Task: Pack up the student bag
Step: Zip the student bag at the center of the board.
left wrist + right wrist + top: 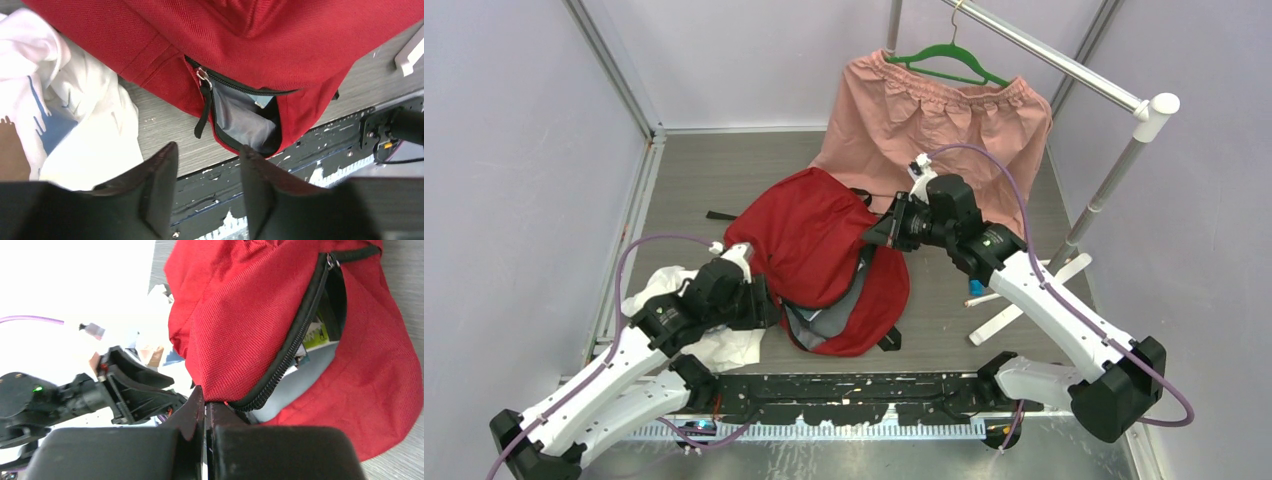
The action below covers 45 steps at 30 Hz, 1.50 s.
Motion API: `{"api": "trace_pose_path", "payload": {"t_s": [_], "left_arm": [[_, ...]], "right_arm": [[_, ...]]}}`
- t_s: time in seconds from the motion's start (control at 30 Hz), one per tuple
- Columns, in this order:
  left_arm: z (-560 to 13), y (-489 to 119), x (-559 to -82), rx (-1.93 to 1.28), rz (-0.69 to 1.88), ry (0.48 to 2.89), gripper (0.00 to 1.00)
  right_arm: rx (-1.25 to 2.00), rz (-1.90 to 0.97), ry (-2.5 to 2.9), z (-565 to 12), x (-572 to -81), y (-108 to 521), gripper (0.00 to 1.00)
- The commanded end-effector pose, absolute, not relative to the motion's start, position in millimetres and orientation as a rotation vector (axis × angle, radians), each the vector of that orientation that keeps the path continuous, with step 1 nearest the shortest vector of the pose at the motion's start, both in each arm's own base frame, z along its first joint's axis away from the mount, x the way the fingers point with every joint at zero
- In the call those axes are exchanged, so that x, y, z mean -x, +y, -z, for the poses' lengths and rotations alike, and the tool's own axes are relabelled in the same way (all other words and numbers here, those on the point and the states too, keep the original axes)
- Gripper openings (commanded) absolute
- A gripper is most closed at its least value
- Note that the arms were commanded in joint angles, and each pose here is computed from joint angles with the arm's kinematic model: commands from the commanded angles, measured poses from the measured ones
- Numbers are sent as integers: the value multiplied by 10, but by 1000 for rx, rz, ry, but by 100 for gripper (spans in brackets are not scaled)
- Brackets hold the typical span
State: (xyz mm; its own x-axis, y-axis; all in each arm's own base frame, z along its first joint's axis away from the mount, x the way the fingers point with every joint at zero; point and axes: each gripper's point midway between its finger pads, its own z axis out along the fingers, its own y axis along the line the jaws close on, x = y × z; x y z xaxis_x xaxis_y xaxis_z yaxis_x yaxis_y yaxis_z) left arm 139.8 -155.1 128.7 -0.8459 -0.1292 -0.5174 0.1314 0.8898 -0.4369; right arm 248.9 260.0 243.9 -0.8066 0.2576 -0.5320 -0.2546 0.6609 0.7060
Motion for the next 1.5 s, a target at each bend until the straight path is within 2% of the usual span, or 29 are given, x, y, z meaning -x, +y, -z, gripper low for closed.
{"api": "trace_pose_path", "payload": {"t_s": [0.0,0.2,0.27,0.33,0.53,0.57,0.63,0.67,0.77,0.87,0.93,1.0,1.1,1.27,1.47], "left_arm": [[-1228,-1550,-1445,3,606,2492,55],[-1117,-1554,-1574,-13,548,2463,56],[-1092,-1587,-1653,-23,553,2423,51],[-1040,-1626,-1685,-25,566,2415,38],[-1027,-1759,-1656,-44,640,2438,29],[-1033,-1775,-1652,-44,653,2435,32],[-1040,-1800,-1640,-46,675,2434,46],[-1030,-1801,-1633,-44,676,2440,50],[-978,-1795,-1624,-42,668,2453,50],[-935,-1798,-1634,-36,666,2452,36],[-946,-1793,-1657,-22,661,2443,15],[-974,-1786,-1661,-10,660,2440,1],[-1025,-1787,-1602,-7,679,2459,0],[-1094,-1976,-1302,-24,860,2525,0],[-1261,-2264,-1011,-142,965,2488,0]], "right_arm": [[77,-1196,2155,-2892,-2425,2686,1],[72,-1196,2157,-2883,-2449,2703,1],[67,-1190,2160,-2864,-2462,2699,1],[67,-1190,2163,-2856,-2461,2702,1],[62,-1183,2170,-2832,-2455,2687,1],[61,-1183,2171,-2829,-2450,2685,1],[58,-1184,2171,-2821,-2450,2684,1],[56,-1185,2171,-2820,-2452,2686,1],[49,-1193,2169,-2816,-2448,2689,1],[43,-1202,2171,-2808,-2442,2698,1],[40,-1203,2172,-2800,-2438,2693,1],[36,-1203,2172,-2801,-2432,2687,1],[27,-1203,2175,-2788,-2425,2679,1],[4,-1206,2194,-2710,-2434,2691,1],[-36,-1166,2250,-2452,-2494,2688,1]]}}
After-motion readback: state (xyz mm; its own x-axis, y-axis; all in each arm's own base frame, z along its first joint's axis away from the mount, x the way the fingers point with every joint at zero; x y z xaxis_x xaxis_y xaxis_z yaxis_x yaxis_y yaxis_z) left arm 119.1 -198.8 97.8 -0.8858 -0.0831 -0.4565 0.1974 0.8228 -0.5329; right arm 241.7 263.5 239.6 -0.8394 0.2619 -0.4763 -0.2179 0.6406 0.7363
